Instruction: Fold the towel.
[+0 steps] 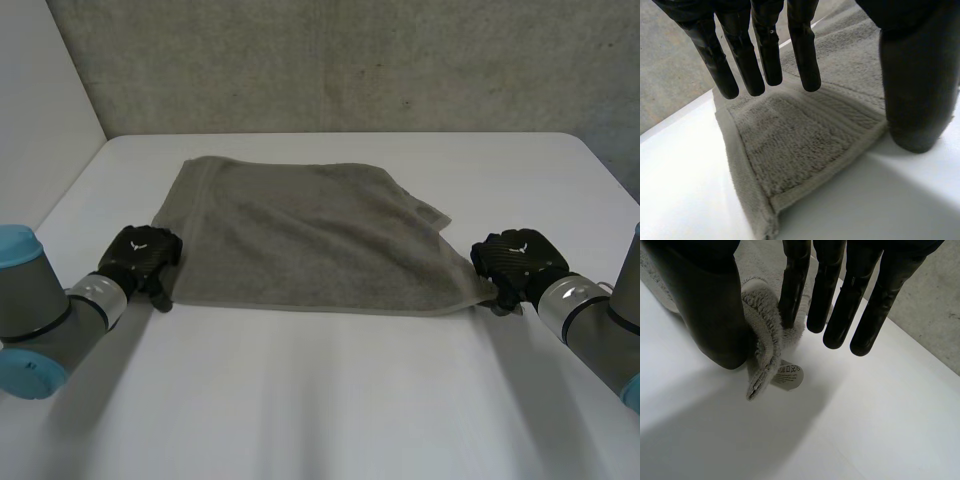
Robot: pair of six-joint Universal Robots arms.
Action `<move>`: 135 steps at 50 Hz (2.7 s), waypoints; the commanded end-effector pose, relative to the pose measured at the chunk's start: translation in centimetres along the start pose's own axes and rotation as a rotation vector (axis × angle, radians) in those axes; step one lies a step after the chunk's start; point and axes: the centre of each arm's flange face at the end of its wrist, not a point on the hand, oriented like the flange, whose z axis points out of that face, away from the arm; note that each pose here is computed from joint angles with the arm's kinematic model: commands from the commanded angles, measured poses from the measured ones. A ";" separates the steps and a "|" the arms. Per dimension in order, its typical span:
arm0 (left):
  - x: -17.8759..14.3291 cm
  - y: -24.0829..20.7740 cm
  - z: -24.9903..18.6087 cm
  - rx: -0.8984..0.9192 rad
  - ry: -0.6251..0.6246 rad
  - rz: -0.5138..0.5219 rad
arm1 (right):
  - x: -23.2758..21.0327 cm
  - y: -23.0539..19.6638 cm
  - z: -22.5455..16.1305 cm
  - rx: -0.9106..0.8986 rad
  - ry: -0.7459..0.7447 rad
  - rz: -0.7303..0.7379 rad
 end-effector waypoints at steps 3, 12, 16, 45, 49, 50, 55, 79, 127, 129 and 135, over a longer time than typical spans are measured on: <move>-0.6 0.1 1.1 0.005 -0.032 0.018 | -0.1 0.1 -0.1 -0.003 -0.003 0.001; -1.2 -0.3 1.7 0.020 -0.057 0.019 | -0.3 0.1 -0.1 -0.004 -0.009 0.000; -1.5 -0.8 2.0 0.035 -0.066 0.020 | -0.4 0.2 -0.1 -0.006 -0.011 0.000; -0.9 -0.7 1.9 0.025 -0.043 0.025 | -0.3 0.3 0.1 -0.005 0.017 -0.004; -0.9 -0.6 1.7 0.019 -0.045 0.026 | -0.2 0.4 0.1 -0.007 0.021 -0.004; -1.0 -0.8 1.6 0.023 -0.048 0.027 | -0.3 0.5 0.2 -0.010 0.020 -0.003; -1.0 -1.4 1.2 0.037 -0.053 0.032 | -0.4 0.6 0.1 -0.014 0.016 -0.004; -0.8 -0.8 1.4 0.021 -0.041 0.029 | -0.5 0.7 0.1 -0.019 0.021 0.007; -4.4 -19.7 -10.7 0.388 -0.152 -0.044 | 9.3 -18.3 -8.9 0.403 0.278 -0.126; -4.9 -21.2 -11.7 0.438 -0.168 -0.047 | 9.9 -19.5 -9.4 0.405 0.306 -0.185; -4.9 -21.6 -11.4 0.445 -0.165 -0.045 | 10.4 -19.5 -8.2 0.361 0.309 -0.246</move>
